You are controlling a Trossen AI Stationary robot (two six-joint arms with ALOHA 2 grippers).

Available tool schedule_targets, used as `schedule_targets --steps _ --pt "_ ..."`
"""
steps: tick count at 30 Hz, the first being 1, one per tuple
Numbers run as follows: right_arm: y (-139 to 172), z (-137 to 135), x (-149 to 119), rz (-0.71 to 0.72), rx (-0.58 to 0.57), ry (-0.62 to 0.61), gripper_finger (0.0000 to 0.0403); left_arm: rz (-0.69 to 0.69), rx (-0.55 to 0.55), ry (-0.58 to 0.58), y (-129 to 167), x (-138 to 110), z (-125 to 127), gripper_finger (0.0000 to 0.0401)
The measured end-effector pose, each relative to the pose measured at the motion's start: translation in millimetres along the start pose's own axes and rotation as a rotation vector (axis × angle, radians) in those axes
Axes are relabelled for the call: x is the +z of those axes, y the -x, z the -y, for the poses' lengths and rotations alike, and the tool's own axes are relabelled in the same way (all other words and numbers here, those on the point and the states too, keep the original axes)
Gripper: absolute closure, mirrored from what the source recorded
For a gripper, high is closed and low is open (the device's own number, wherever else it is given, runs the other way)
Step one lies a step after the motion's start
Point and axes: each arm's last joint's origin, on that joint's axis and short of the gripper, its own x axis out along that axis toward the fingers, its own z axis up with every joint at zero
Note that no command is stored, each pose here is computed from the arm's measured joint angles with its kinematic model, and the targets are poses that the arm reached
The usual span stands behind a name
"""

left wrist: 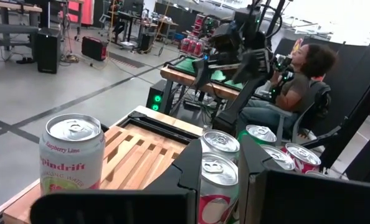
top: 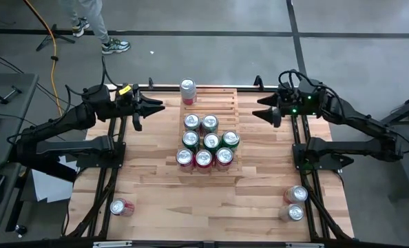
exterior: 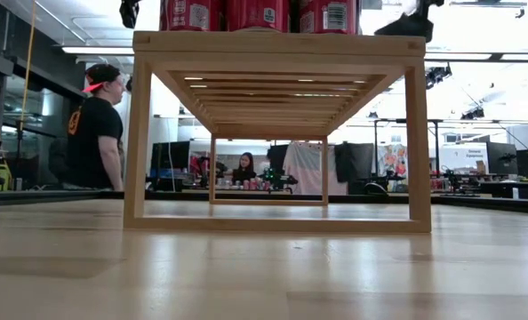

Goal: Place canned beverage on shelf
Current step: Put the white-pink soda can on the shelf aligned with the other white-pink soda can

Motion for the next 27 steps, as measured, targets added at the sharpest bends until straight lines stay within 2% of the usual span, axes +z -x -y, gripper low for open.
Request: schedule_targets --steps 4,8,10,13,16,20,27 --pt "18 -13 10 -0.118 0.065 -0.040 0.0007 -0.001 0.001 0.000 0 0 0 0.0386" --pt "32 -28 8 -0.384 0.037 -0.196 0.0008 -0.001 0.001 0.016 0 0 0 0.0386" --pt "34 -33 -2 -0.571 -0.040 -0.326 0.0008 -0.001 0.002 0.018 0 0 0 0.0386" --pt "35 -39 -24 -0.820 -0.221 -0.530 0.0008 -0.001 0.002 0.018 0 0 0 0.0386" --pt "38 -47 -51 -1.000 -0.393 -0.632 0.0008 -0.001 0.002 0.018 0 0 0 0.0386" --pt "41 -60 -84 -1.150 -0.525 -0.679 0.0008 -0.001 0.002 0.018 0 0 0 0.0386" --pt "37 -87 -133 -1.239 -0.563 -0.822 0.0008 -0.001 0.002 0.017 0 0 0 0.0386"
